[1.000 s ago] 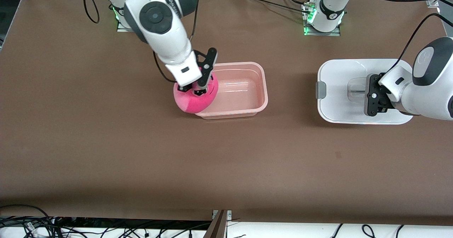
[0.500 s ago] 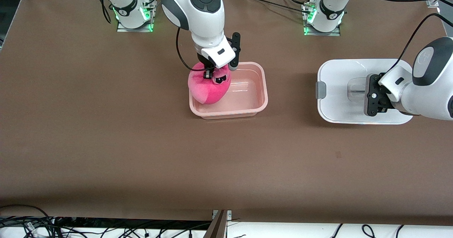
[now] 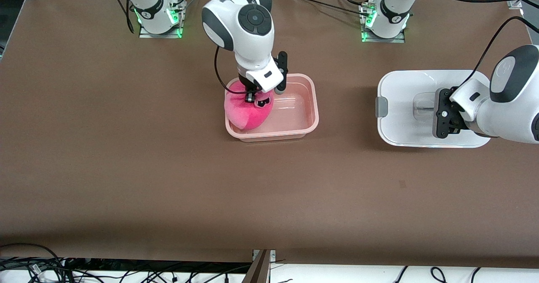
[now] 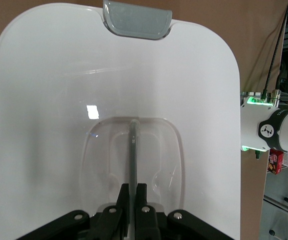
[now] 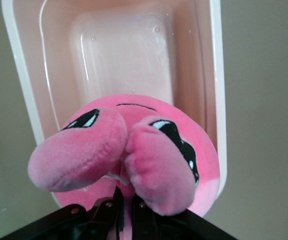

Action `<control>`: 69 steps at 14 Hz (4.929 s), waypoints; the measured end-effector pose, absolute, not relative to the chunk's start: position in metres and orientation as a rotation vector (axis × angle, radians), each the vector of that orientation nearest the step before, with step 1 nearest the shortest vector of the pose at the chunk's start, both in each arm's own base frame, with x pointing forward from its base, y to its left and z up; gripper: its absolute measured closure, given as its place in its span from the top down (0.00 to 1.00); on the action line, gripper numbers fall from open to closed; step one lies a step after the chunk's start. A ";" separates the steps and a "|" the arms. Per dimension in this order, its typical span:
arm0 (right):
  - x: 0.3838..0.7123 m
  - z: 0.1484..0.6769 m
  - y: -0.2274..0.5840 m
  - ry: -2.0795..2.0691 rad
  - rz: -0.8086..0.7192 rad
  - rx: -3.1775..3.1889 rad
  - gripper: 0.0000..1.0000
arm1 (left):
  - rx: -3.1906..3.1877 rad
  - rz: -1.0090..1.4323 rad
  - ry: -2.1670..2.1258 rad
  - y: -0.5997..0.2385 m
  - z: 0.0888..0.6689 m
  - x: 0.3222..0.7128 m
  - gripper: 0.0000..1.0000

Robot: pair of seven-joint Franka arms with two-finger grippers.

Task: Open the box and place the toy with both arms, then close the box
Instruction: 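Lift the pink toy with the right gripper and carry it over the box, then lower the toy into the box and open the right gripper, withdrawing it, then carry the lid over the box with the left gripper and lower it, then press the lid down onto the box with the left gripper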

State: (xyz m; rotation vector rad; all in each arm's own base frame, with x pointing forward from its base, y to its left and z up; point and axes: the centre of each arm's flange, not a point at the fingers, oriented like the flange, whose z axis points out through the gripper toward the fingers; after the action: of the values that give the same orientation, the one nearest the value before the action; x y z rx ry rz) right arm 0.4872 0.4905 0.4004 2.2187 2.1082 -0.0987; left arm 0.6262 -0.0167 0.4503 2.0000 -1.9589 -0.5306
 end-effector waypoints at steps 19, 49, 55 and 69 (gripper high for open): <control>0.491 0.306 0.559 1.821 0.334 2.532 1.00 | 1.998 -0.532 -1.955 -0.016 0.448 0.627 0.07; 0.543 0.638 0.045 0.239 -0.005 3.133 1.00 | 2.073 -0.133 -1.973 -0.474 0.376 0.526 0.07; 0.548 0.632 0.030 0.181 -0.023 3.133 1.00 | 2.081 -0.165 -1.968 -0.482 0.359 0.521 0.07; 0.553 0.629 0.028 0.172 -0.020 3.124 1.00 | 2.186 -0.144 -1.944 -0.495 0.350 0.514 0.07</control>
State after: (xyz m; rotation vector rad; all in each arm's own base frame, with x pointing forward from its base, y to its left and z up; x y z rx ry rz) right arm 0.5528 0.0277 0.6288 3.1241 0.1724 -0.0195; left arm 0.5139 -0.4947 0.3496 2.1863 -1.9441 -0.1440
